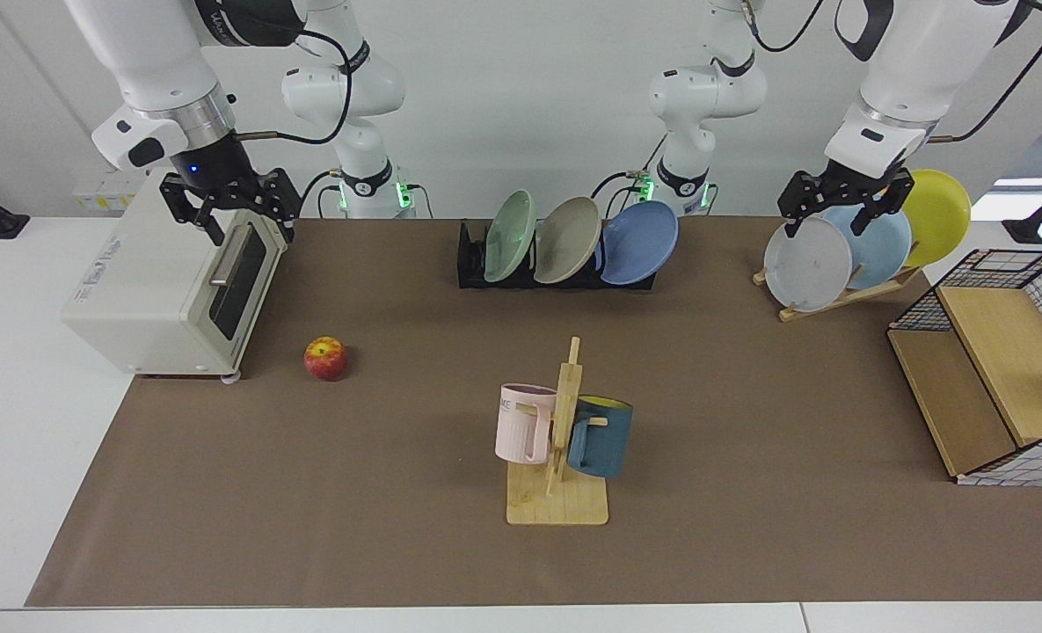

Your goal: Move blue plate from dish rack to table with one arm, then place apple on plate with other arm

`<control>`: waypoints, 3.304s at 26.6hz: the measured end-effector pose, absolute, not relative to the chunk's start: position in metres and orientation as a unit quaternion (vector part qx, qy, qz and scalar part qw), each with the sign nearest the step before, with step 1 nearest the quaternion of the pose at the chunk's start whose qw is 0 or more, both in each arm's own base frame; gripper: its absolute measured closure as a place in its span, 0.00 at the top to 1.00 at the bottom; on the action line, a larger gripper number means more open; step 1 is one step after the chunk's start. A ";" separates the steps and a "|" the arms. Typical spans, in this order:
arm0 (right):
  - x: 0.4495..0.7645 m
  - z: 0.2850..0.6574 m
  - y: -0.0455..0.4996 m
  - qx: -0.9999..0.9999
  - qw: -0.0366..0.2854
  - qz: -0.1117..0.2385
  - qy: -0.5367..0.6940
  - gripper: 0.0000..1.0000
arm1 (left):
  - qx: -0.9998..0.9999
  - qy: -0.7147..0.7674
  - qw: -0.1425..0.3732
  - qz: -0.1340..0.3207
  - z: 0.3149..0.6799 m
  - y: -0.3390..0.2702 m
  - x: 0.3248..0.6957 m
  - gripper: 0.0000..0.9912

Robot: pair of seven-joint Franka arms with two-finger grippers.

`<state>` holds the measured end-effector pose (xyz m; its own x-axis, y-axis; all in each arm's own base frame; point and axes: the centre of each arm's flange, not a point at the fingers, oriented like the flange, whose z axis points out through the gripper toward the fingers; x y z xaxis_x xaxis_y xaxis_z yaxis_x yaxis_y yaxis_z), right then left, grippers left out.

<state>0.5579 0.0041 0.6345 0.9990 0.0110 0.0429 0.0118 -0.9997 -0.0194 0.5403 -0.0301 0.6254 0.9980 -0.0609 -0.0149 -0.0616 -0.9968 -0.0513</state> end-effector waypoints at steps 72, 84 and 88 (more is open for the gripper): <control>0.558 0.634 0.004 -1.000 0.010 -0.021 -0.006 1.00 | -0.975 -0.023 0.213 -0.053 0.417 -0.194 0.335 0.94; 0.558 0.634 0.004 -1.000 0.010 -0.021 -0.006 1.00 | -0.982 0.005 0.189 -0.013 0.405 -0.195 0.328 0.55; 0.558 0.634 0.004 -1.000 0.010 -0.021 -0.006 1.00 | -0.983 0.018 0.183 0.000 0.404 -0.193 0.328 0.24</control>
